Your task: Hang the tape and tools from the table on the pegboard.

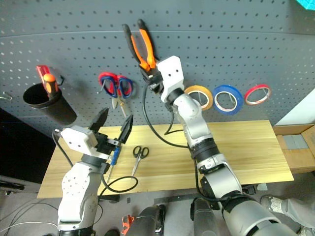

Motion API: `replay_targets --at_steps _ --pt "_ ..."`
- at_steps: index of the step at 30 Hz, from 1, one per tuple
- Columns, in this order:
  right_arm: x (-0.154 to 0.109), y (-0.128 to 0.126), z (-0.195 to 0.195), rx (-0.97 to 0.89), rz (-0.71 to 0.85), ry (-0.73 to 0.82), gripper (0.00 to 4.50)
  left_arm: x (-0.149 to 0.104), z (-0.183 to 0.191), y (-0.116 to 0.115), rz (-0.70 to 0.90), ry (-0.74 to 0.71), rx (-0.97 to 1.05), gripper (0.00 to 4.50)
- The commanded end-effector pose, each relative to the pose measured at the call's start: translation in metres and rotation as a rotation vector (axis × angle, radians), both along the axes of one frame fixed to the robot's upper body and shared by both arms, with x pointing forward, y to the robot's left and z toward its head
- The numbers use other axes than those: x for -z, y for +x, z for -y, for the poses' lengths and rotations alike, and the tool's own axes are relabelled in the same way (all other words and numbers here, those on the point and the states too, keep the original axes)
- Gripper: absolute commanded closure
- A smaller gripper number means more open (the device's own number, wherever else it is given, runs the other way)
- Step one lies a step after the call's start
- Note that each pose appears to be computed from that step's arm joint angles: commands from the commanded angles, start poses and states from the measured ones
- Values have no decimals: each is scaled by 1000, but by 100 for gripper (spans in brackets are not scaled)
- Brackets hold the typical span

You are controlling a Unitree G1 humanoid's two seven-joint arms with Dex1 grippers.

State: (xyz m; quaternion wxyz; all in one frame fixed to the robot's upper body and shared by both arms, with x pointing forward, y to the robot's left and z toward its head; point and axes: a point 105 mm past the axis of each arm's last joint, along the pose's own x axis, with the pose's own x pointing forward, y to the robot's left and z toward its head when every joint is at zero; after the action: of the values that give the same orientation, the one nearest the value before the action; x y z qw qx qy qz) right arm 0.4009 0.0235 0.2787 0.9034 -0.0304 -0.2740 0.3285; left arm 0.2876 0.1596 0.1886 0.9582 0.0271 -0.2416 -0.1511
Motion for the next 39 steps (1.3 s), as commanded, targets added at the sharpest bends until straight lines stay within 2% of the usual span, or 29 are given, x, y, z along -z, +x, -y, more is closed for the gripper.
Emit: replay_targets --at_steps 1,9,14,18,24,28,32,35,39 --pt "1 2 3 22 -22 19 264 -13 3 -6 57 11 4 55" --pt "15 2 6 25 -80 12 9 -8 -1 -4 29 -5 -15 55" --pt "24 -4 17 63 -83 -27 3 2 -13 4 -25 -4 -78 55" --pt "28 -19 33 55 -83 -87 3 18 -18 5 -100 32 -100 55" --pt "41 -61 64 -128 -212 -203 3 51 -21 5 -270 99 -71 55" --pt "70 -105 79 -357 -391 -325 3 85 -27 7 -462 98 -75 55" --pt "122 -134 74 -457 -563 -508 3 121 -30 7 -687 137 -94 55" --pt "150 -131 69 -389 -600 -588 3 146 -36 6 -838 230 -164 55" --pt "156 -124 59 -338 -587 -528 3 157 -30 5 -935 248 -149 55"
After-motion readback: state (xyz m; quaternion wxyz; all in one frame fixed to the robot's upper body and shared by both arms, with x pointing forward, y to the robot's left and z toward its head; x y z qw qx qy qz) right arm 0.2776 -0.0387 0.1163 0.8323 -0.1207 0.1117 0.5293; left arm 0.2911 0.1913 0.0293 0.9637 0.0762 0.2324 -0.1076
